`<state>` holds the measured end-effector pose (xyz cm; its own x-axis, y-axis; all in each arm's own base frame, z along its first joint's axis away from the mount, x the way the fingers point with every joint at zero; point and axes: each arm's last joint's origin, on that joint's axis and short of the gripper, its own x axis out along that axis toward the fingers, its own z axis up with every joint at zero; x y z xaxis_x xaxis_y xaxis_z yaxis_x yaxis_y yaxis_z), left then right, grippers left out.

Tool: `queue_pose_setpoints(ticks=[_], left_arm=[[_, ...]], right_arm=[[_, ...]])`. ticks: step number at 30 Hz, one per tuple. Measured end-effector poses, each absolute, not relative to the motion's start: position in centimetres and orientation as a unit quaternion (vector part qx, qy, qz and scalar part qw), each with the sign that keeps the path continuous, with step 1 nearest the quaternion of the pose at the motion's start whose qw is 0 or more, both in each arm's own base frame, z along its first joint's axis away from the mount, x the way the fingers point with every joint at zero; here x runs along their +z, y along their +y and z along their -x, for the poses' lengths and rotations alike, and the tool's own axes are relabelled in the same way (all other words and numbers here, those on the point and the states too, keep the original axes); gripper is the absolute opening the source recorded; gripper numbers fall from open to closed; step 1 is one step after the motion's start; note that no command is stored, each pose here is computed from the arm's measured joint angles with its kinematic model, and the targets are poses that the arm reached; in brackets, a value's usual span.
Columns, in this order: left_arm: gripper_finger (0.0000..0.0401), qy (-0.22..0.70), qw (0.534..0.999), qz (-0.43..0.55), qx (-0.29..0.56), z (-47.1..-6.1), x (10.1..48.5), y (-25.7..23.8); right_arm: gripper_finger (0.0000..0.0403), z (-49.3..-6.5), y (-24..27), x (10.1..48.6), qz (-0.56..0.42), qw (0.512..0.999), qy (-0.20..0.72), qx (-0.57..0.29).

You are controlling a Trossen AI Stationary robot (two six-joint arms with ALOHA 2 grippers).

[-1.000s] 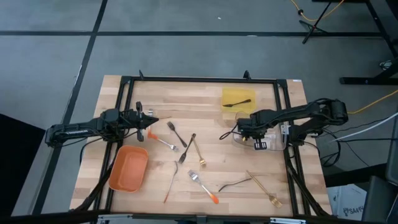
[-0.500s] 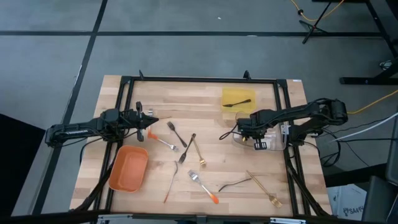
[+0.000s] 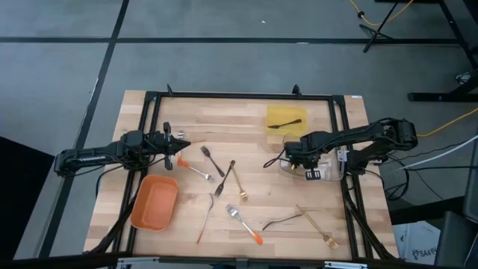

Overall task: Sort silverware by color (type)
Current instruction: Put the gold fork into the transparent bin, then put the orange fork into the orange bin

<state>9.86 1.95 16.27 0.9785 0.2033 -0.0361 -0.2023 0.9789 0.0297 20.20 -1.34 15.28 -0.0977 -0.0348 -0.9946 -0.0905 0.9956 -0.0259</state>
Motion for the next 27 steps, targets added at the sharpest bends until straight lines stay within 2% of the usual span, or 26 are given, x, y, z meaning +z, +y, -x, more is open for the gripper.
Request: queue_pose_setpoints(ticks=[7, 21, 27], left_arm=[[0.0, 0.02, 0.994, -0.013, 0.102, -9.9, 16.3, 1.9], [0.0, 0.018, 0.995, -0.013, 0.102, -9.9, 16.3, 2.0], [0.0, -0.029, 0.994, -0.007, 0.103, -9.9, 17.2, 1.9]], right_arm=[[0.0114, -20.2, -1.3, 15.3, 0.042, 0.67, 0.741, 0.021], [0.0115, -20.6, -1.4, 16.0, 0.048, 0.671, 0.74, 0.016], [0.0115, -20.9, -1.5, 17.2, 0.062, 0.661, 0.748, 0.004]])
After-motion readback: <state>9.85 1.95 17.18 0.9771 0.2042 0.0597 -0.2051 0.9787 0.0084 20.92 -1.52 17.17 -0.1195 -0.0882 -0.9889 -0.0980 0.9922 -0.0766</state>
